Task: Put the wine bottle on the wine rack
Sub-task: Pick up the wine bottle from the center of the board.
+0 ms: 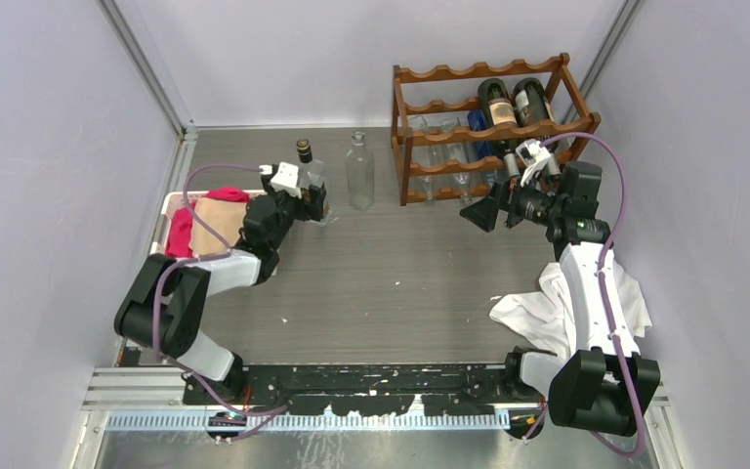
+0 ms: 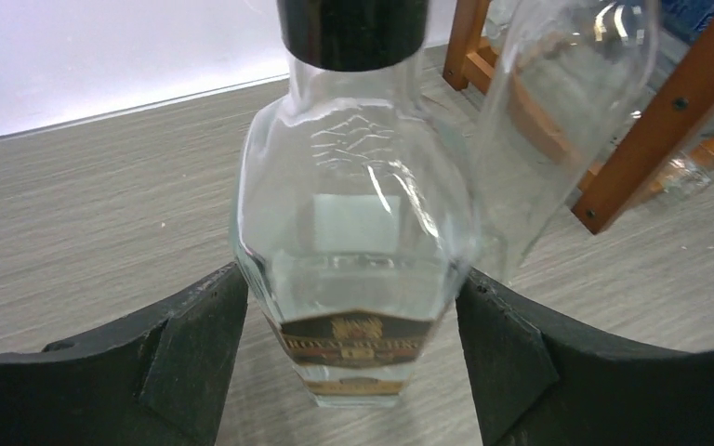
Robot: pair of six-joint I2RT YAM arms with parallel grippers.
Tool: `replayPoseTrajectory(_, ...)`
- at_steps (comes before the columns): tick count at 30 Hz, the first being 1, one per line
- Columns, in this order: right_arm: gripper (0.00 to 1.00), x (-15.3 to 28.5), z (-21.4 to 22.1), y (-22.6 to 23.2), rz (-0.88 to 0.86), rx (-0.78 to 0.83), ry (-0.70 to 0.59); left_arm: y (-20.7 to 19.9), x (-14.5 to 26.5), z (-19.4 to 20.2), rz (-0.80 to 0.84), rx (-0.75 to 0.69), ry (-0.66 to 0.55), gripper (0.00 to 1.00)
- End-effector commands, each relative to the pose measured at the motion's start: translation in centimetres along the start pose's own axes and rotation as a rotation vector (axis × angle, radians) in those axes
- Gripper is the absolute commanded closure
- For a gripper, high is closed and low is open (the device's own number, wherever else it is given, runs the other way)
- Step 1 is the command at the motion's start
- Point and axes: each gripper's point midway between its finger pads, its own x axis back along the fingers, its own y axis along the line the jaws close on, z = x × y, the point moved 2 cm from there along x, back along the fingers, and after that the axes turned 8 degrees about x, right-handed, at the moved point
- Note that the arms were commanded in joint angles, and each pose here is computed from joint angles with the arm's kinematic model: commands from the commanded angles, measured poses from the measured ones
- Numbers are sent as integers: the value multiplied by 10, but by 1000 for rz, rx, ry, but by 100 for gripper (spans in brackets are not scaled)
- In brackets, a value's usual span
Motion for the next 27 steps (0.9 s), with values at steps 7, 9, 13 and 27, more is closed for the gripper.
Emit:
replayPoseTrajectory(7, 0, 0, -6, 1, -21, 40, -19, 2, -31, -19, 104, 19, -223, 23)
replayPoseTrajectory(9, 0, 0, -6, 2, -25, 39, -17, 1, -35, -18, 135, 41, -256, 29)
replayPoseTrajectory(13, 0, -1, -3, 0, -25, 37, -10, -2, -41, -11, 174, 59, -248, 63)
replayPoseTrajectory(27, 0, -6, 8, 13, -111, 36, 70, -42, 37, -30, 352, 130, -88, 100)
